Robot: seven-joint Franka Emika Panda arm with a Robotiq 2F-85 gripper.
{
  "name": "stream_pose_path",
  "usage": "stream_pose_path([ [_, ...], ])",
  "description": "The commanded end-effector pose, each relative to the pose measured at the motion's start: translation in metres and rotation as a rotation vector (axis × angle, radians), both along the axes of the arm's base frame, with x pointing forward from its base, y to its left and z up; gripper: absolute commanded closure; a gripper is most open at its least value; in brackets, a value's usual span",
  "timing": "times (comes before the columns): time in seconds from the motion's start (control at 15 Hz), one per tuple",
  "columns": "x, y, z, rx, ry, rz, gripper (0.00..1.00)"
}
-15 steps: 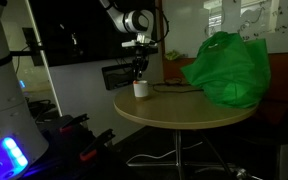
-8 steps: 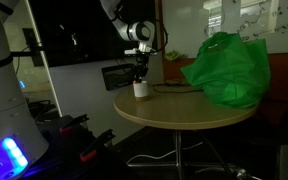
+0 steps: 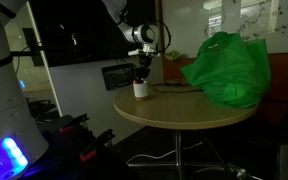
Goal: Remove the marker from the mug cup and place it on the table
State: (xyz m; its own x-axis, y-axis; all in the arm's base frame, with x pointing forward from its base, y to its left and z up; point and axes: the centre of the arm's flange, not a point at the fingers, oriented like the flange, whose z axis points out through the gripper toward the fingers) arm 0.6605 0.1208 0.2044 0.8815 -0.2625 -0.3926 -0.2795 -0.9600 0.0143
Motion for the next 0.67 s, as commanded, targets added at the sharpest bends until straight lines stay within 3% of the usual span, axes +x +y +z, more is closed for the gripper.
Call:
stream_pose_path([
  [0.0,0.006,-0.002,0.001,-0.016,0.052,-0.041,0.54],
  [0.33,0.001,-0.007,-0.008,-0.012,0.068,-0.100,0.51],
  [0.6,-0.004,-0.008,-0.017,-0.012,0.108,-0.164,0.60],
])
